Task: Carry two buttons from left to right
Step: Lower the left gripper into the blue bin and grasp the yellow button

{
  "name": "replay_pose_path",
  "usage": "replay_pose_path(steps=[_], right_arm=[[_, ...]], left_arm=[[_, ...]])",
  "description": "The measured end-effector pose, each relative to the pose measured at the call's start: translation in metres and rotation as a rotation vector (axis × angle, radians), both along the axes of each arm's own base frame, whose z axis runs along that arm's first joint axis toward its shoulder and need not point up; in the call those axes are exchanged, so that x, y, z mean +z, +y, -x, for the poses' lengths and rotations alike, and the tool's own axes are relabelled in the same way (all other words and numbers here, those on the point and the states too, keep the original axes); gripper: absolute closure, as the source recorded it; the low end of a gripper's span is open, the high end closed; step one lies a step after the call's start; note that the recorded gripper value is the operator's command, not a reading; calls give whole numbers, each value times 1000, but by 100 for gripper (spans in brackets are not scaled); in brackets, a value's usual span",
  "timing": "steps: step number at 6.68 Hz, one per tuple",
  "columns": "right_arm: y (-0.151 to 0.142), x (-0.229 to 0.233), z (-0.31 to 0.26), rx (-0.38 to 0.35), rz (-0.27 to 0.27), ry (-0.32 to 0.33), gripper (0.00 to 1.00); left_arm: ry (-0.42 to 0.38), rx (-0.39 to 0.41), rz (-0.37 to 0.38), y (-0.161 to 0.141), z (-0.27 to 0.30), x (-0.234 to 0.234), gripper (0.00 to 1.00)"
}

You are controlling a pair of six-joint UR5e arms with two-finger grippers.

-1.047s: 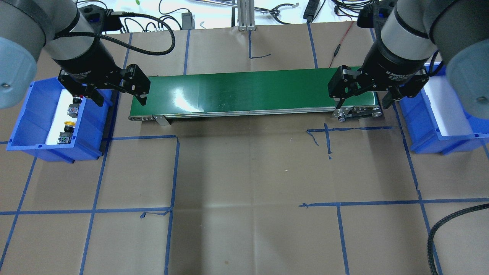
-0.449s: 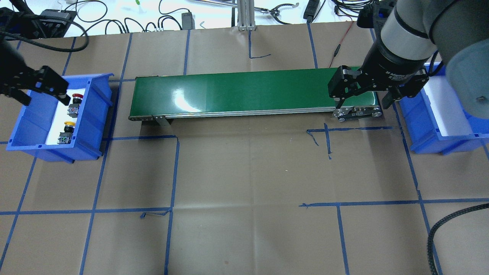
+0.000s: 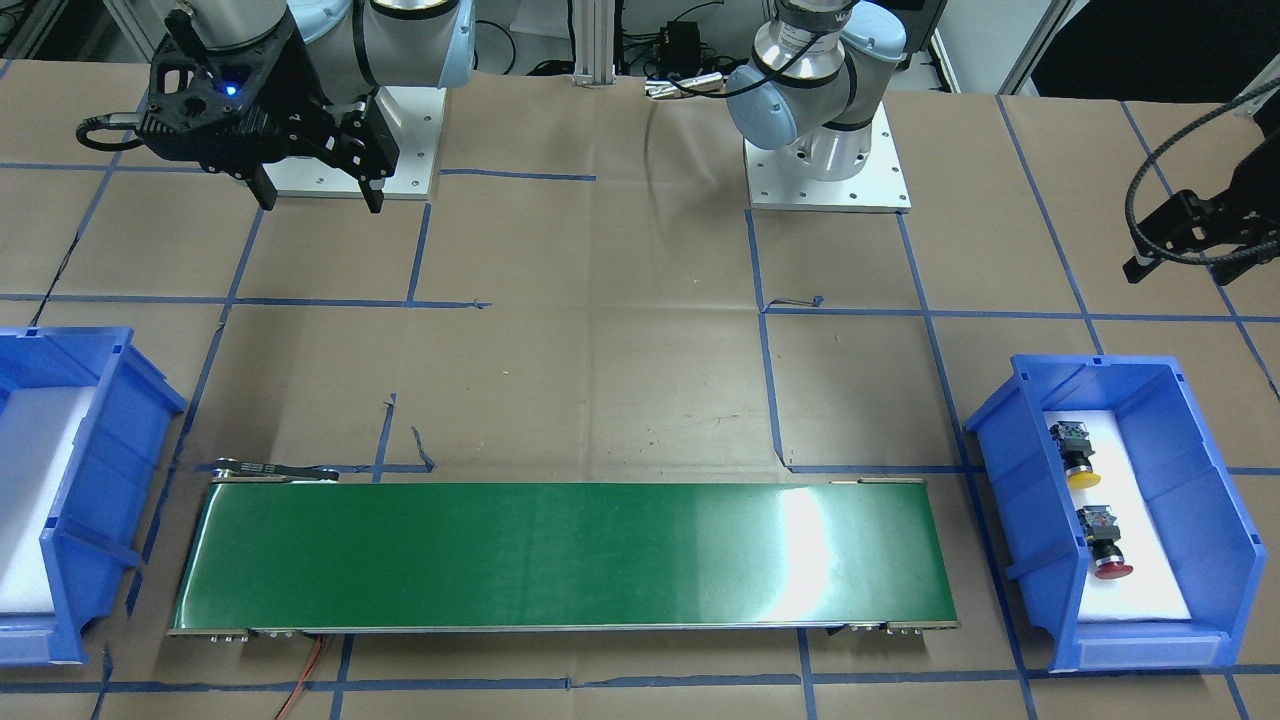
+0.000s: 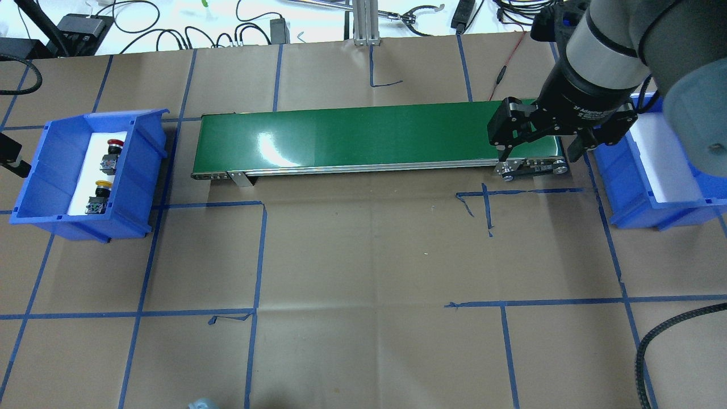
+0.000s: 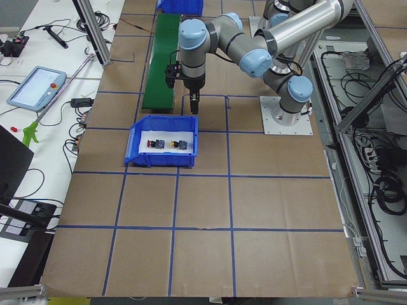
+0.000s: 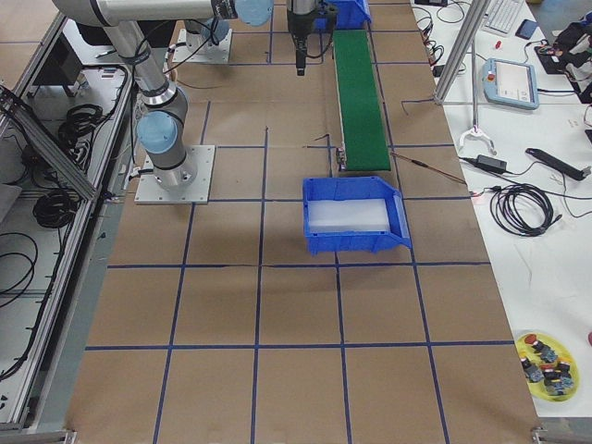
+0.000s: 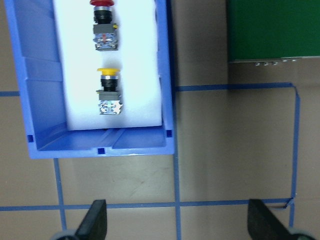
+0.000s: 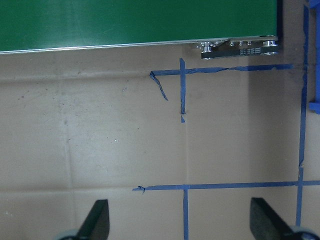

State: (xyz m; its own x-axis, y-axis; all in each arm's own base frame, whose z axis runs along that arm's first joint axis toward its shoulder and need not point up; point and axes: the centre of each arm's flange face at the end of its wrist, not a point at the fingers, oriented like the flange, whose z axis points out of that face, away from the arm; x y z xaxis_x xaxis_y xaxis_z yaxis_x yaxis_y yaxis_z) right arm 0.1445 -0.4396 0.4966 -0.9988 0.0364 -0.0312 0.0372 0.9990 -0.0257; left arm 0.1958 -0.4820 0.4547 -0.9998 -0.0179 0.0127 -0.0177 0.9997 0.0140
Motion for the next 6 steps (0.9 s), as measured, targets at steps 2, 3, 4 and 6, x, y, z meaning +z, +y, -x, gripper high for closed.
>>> replay_pose_path(steps=[2, 3, 4, 6], right_arm=[[0, 0, 0, 0, -1, 0, 0], [0, 0, 0, 0, 0, 1, 0], [0, 0, 0, 0, 1, 1, 0], [0, 0, 0, 0, 1, 1, 0]], left_arm=[[-14, 2, 28, -28, -10, -26, 0], [-19, -11, 34, -44, -12, -45, 0], [-16, -20, 29, -57, -15, -66, 1], [-5, -27, 18, -79, -27, -112, 1]])
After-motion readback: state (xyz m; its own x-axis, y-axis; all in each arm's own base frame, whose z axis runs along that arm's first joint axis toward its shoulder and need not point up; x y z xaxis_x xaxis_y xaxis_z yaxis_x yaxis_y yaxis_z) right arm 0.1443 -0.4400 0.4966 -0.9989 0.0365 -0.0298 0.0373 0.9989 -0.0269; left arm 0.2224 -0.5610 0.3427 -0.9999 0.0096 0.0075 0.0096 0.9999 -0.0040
